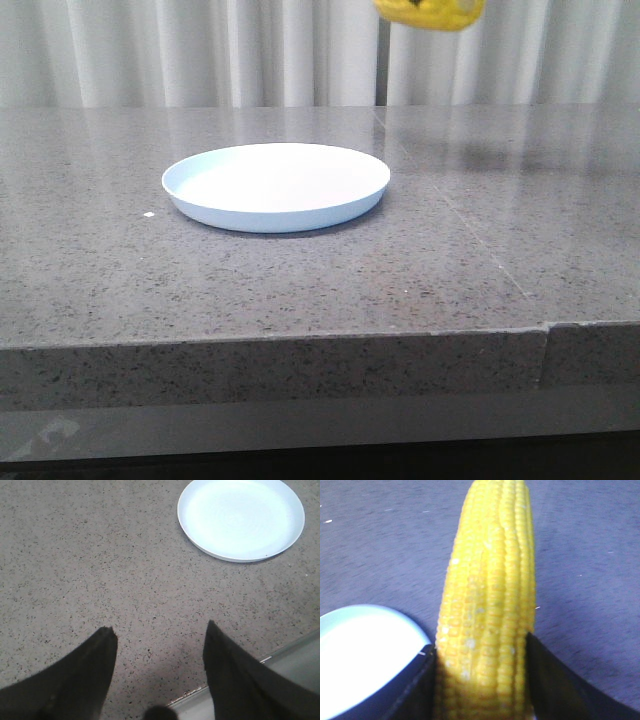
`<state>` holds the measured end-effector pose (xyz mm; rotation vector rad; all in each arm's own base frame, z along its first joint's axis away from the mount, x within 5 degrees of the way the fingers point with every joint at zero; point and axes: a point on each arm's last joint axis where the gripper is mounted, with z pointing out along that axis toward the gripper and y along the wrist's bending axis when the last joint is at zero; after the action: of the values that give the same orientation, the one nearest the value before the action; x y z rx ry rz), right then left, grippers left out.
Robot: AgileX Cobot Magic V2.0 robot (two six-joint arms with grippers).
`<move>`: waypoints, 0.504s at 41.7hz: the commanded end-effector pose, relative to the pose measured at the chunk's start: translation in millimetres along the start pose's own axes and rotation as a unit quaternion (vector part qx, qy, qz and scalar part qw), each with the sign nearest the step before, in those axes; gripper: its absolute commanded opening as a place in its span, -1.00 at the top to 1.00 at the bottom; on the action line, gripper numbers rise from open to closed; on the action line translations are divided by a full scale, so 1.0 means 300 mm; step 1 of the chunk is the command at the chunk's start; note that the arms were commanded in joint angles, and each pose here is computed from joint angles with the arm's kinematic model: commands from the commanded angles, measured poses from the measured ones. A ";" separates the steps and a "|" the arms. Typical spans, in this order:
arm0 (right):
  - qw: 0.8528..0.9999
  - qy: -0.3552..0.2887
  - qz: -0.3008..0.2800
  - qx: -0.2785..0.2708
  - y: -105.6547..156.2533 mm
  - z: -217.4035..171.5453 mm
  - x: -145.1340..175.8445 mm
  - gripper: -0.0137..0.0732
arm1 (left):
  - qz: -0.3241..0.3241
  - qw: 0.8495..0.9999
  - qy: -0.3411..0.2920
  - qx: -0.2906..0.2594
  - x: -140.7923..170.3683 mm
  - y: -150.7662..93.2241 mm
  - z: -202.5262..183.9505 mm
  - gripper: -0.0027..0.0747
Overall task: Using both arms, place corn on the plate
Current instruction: 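Lift the corn with the right gripper and carry it over the plate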
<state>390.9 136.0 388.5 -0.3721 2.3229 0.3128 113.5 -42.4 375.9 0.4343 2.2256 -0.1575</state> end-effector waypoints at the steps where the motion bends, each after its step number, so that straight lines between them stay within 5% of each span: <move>1: 0.997 -0.066 -0.022 -0.032 0.103 -0.137 -0.001 0.01 | -0.001 0.999 -0.048 0.002 -0.038 -0.001 -0.021 -0.04; 10: 0.993 -0.060 -0.018 -0.101 0.264 -0.081 0.140 0.01 | -0.001 0.999 -0.048 0.002 -0.038 -0.001 -0.021 -0.04; 21: 0.991 -0.032 0.041 -0.127 0.296 0.088 0.228 0.01 | -0.001 0.999 -0.049 0.002 -0.038 -0.001 -0.021 -0.04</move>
<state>327.6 215.0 310.1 -0.4518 2.3726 0.6034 113.5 -42.4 375.9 0.4343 2.2256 -0.1575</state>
